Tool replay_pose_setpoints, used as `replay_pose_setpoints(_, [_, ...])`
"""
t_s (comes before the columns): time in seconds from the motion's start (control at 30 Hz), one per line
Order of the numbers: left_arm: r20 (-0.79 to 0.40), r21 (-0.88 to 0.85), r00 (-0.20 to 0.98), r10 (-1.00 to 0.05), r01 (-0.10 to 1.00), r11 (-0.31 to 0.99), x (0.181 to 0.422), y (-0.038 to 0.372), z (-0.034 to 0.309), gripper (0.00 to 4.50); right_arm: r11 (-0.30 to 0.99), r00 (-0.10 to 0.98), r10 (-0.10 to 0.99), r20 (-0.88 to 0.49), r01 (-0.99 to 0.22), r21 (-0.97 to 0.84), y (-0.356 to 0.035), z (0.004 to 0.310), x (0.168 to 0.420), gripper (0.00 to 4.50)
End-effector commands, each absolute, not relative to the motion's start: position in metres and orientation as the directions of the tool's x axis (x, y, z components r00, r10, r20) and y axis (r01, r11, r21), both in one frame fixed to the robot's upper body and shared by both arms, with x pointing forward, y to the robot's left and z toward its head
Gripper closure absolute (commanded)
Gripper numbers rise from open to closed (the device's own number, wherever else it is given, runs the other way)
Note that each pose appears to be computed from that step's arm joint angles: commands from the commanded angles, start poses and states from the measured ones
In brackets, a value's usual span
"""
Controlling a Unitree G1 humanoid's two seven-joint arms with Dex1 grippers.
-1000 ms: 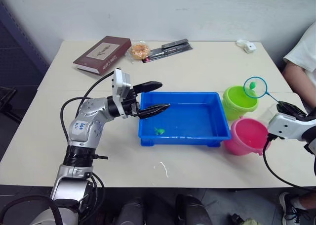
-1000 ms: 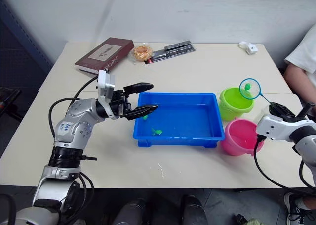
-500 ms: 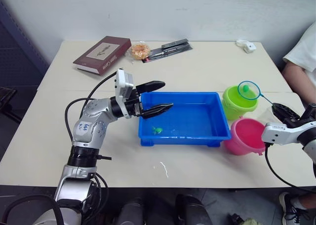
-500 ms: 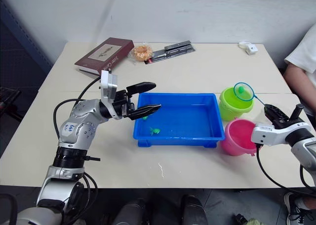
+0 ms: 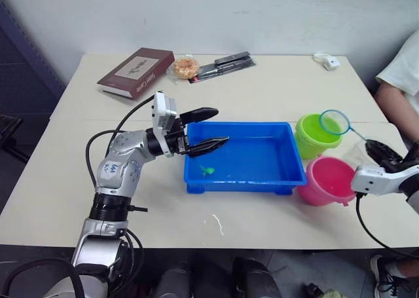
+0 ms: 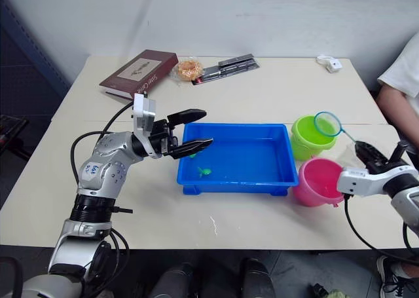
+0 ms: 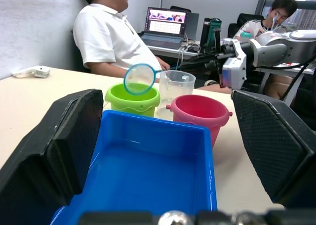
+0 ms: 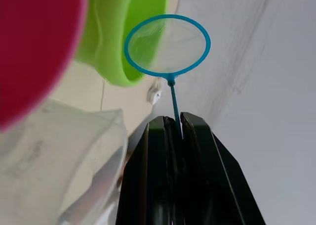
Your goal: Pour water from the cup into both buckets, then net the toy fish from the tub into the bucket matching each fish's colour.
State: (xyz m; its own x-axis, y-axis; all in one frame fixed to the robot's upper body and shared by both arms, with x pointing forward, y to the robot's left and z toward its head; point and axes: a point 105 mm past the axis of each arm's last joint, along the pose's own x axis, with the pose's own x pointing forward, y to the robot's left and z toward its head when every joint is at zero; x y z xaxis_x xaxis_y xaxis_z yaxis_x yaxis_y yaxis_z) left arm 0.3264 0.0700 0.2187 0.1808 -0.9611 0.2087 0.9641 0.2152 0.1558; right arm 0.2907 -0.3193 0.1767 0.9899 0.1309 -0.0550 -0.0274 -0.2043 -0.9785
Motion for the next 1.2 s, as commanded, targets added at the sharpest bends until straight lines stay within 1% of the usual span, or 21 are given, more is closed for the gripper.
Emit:
replay_pose_setpoints(0.03, [0.197,0.201,0.188,-0.962,0.953,0.228,0.325,0.079,0.223,0.04,-0.024,0.984,0.096,0.147,0.150,-0.988,-0.326,0.229,0.292,4.50])
replay_pose_setpoints(0.07, [0.178,0.211,0.198,-0.964,0.949,0.234,0.324,0.086,0.222,0.04,0.099,0.978,0.133,0.159,0.146,-0.984,-0.317,0.236,0.292,4.50])
replay_pose_setpoints(0.1, [0.164,0.217,0.205,-0.965,0.947,0.238,0.324,0.091,0.221,0.04,0.180,0.973,0.167,0.161,0.130,-0.975,-0.310,0.239,0.291,4.50])
replay_pose_setpoints(0.13, [0.145,0.230,0.216,-0.966,0.942,0.245,0.324,0.099,0.220,0.04,0.279,0.964,0.233,0.131,0.062,-0.958,-0.295,0.238,0.290,4.50])
replay_pose_setpoints(0.17, [0.126,0.248,0.226,-0.966,0.936,0.251,0.323,0.109,0.220,0.04,0.373,0.944,0.319,0.085,-0.042,-0.927,-0.279,0.234,0.287,4.50])
replay_pose_setpoints(0.23, [0.092,0.269,0.246,-0.965,0.927,0.262,0.323,0.125,0.220,0.04,0.482,0.894,0.446,0.029,-0.214,-0.850,-0.254,0.231,0.281,4.50])
replay_pose_setpoints(0.3, [0.050,0.275,0.279,-0.959,0.919,0.282,0.323,0.143,0.218,0.04,0.555,0.852,0.521,-0.051,-0.383,-0.739,-0.238,0.223,0.276,4.50])
replay_pose_setpoints(0.33, [0.036,0.278,0.289,-0.957,0.917,0.288,0.323,0.149,0.217,0.04,0.569,0.834,0.545,-0.085,-0.442,-0.693,-0.233,0.220,0.274,4.50])
replay_pose_setpoints(0.43, [-0.029,0.287,0.343,-0.939,0.903,0.321,0.323,0.174,0.209,0.04,0.521,0.753,0.616,-0.230,-0.609,-0.598,-0.205,0.200,0.269,4.50])
replay_pose_setpoints(0.5, [-0.068,0.290,0.374,-0.925,0.894,0.341,0.322,0.187,0.206,0.04,0.492,0.710,0.633,-0.307,-0.676,-0.549,-0.188,0.186,0.270,4.50])
replay_pose_setpoints(0.57, [-0.074,0.289,0.381,-0.922,0.893,0.346,0.319,0.193,0.204,0.04,0.447,0.672,0.648,-0.358,-0.716,-0.536,-0.174,0.175,0.272,4.50])
replay_pose_setpoints(0.7, [-0.142,0.294,0.379,-0.914,0.898,0.326,0.311,0.200,0.192,0.04,0.420,0.654,0.622,-0.431,-0.743,-0.521,-0.161,0.154,0.282,4.50])
replay_pose_setpoints(0.77, [-0.151,0.295,0.382,-0.912,0.898,0.327,0.309,0.202,0.192,0.04,0.419,0.650,0.620,-0.438,-0.747,-0.516,-0.157,0.151,0.286,4.50])
replay_pose_setpoints(0.87, [-0.164,0.297,0.386,-0.908,0.897,0.328,0.309,0.201,0.194,0.04,0.419,0.662,0.596,-0.455,-0.739,-0.527,-0.145,0.144,0.303,4.50])
replay_pose_setpoints(0.93, [-0.178,0.297,0.381,-0.907,0.900,0.319,0.309,0.199,0.195,0.04,0.387,0.648,0.595,-0.476,-0.750,-0.537,-0.137,0.139,0.308,4.50])
replay_pose_setpoints(1.07, [-0.191,0.303,0.366,-0.911,0.905,0.300,0.312,0.193,0.202,0.04,0.409,0.613,0.623,-0.485,-0.784,-0.466,-0.121,0.128,0.315,4.50])
replay_pose_setpoints(1.13, [-0.203,0.306,0.360,-0.911,0.907,0.290,0.312,0.190,0.203,0.04,0.371,0.594,0.629,-0.502,-0.797,-0.477,-0.116,0.124,0.316,4.50])
replay_pose_setpoints(1.2, [-0.235,0.317,0.346,-0.908,0.911,0.265,0.312,0.188,0.204,0.04,0.371,0.579,0.652,-0.490,-0.807,-0.459,-0.106,0.125,0.320,4.50])
